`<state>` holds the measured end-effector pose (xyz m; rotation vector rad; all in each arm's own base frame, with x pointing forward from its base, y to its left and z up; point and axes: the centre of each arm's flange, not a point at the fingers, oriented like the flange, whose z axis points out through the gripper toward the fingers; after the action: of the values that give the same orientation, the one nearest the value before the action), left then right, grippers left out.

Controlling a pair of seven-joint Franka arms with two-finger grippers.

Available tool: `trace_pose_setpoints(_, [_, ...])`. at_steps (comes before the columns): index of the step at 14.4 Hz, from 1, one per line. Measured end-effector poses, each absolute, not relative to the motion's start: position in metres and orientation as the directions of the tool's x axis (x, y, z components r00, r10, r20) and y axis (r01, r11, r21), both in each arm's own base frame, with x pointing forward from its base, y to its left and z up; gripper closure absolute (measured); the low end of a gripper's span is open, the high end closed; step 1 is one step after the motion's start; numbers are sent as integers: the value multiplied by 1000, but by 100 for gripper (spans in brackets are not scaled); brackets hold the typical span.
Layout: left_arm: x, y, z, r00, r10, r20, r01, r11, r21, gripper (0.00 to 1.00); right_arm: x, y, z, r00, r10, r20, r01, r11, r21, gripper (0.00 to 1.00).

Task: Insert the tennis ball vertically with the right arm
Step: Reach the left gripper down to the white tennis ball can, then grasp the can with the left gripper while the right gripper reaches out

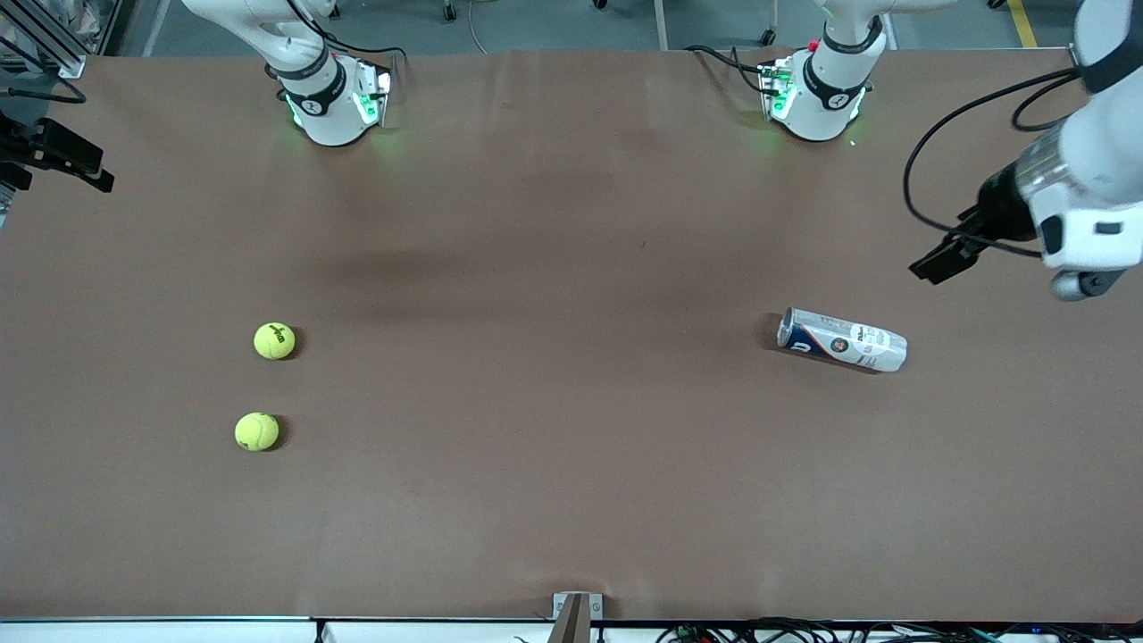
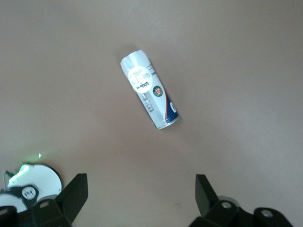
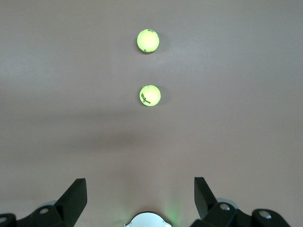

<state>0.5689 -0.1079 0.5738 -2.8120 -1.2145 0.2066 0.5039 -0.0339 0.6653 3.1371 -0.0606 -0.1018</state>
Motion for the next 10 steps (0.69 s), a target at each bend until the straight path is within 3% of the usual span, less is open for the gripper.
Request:
trace_pose_setpoints(5, [587,-138,506,511,859,28,834,-488,-255,0,504,-35,666,997,-40,-61,-39,-999,6,0])
trace_pose_setpoints(10, [593,-155,433,374,909,184,912,-325,-250,0,505,-40,668,997,-49,-53,-48,-999,23,0])
